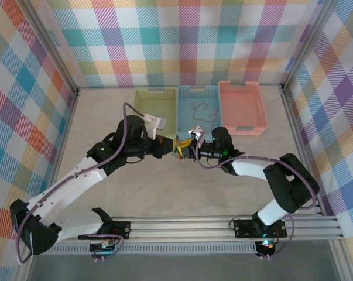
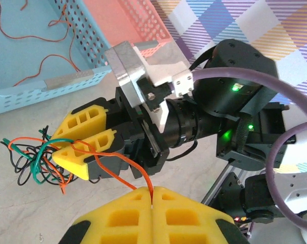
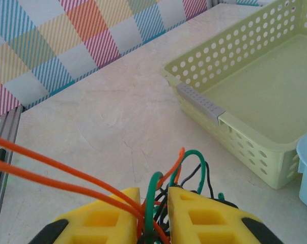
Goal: Untangle the cables
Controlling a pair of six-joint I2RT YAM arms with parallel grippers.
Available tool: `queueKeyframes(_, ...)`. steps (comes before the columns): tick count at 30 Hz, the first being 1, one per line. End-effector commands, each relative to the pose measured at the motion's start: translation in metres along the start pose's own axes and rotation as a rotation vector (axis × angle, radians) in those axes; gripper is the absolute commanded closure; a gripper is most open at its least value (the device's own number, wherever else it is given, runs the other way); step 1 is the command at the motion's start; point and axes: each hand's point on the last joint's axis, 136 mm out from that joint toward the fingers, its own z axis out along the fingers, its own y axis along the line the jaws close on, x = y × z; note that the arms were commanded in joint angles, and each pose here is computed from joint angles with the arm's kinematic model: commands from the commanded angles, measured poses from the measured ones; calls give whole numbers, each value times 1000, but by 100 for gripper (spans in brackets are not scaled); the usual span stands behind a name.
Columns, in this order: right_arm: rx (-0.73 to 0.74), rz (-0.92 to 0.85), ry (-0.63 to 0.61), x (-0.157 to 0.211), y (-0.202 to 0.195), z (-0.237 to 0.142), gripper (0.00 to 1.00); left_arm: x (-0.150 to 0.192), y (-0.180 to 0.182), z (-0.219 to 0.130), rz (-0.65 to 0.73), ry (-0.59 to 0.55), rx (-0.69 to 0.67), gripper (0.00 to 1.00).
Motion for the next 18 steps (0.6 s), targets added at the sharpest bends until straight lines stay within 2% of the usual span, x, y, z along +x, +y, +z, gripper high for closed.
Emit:
queueKeyframes(1, 11, 8, 42, 6, -4, 5, 78, -25, -26, -29, 36, -81, 34, 100)
queueKeyframes(18, 72, 37, 98, 15, -19, 10, 81, -58, -56, -87, 105, -184, 27, 100)
